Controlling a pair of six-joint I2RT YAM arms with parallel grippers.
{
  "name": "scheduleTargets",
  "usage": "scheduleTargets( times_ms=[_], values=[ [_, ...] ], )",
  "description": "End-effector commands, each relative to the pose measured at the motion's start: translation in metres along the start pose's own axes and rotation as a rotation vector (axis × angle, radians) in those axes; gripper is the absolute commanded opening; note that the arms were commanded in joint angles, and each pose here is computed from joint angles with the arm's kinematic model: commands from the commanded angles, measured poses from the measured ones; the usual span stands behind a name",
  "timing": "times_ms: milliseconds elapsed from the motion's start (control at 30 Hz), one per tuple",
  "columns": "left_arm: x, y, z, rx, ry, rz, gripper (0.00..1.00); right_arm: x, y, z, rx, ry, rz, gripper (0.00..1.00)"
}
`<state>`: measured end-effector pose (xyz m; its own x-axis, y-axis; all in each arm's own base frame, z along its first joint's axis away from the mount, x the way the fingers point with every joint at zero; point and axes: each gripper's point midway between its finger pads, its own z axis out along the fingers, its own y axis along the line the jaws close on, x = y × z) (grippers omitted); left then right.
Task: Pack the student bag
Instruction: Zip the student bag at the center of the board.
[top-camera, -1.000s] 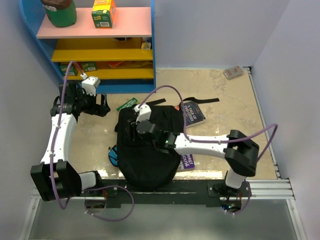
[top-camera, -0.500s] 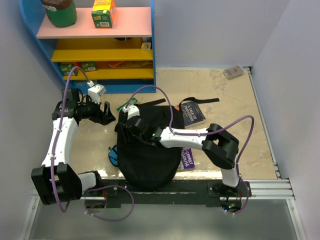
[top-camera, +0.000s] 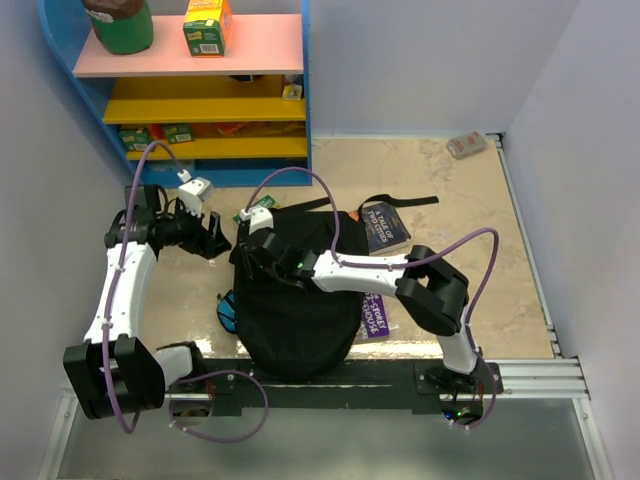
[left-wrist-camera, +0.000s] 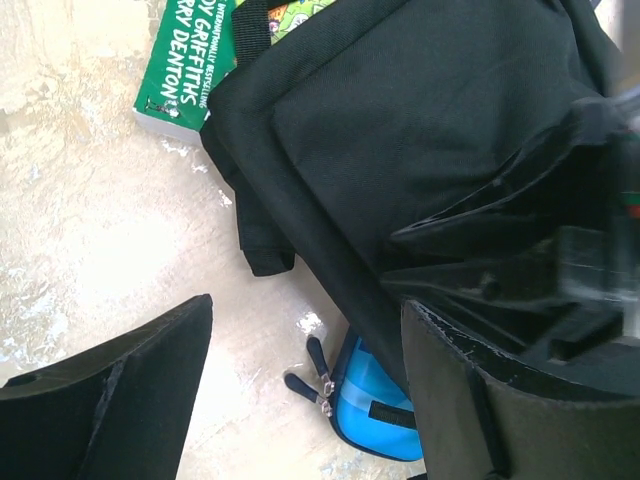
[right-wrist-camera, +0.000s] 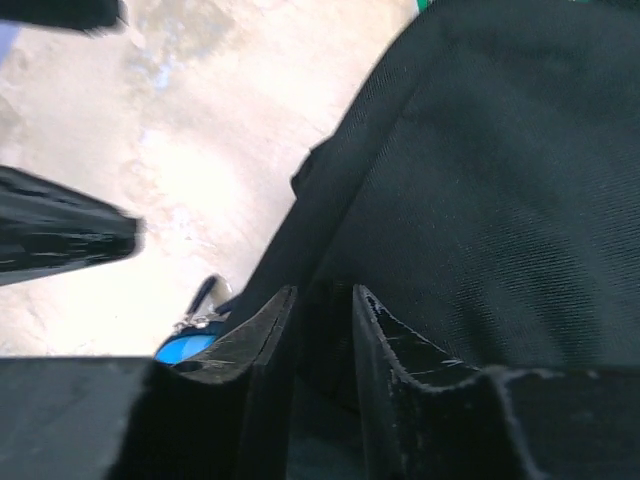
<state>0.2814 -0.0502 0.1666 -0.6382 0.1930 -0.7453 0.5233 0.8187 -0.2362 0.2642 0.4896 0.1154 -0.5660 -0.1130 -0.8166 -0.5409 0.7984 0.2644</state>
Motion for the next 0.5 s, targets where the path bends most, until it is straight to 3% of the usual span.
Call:
scheduleTargets(
  times_ms=[0,67,200,467],
  values=[
    [-0.003,-0.006,-0.001,0.027,-0.035,0.033,0.79,-0.003,-0.001,0.006,0.010,0.003,0.007,0.28],
    [-0.001,-0.008,0.001,0.038,-0.040,0.025,0.79,0.001,-0.001,0.006,0.009,0.011,0.008,0.24],
    [-0.002,-0.007,0.011,0.049,-0.056,0.000,0.77,-0.001,-0.005,0.002,0.029,0.005,0.017,0.01],
    [0.009,-0.034,0.036,0.095,-0.004,0.029,0.75,-0.036,-0.012,-0.029,0.048,-0.113,0.087,0.00]
  ],
)
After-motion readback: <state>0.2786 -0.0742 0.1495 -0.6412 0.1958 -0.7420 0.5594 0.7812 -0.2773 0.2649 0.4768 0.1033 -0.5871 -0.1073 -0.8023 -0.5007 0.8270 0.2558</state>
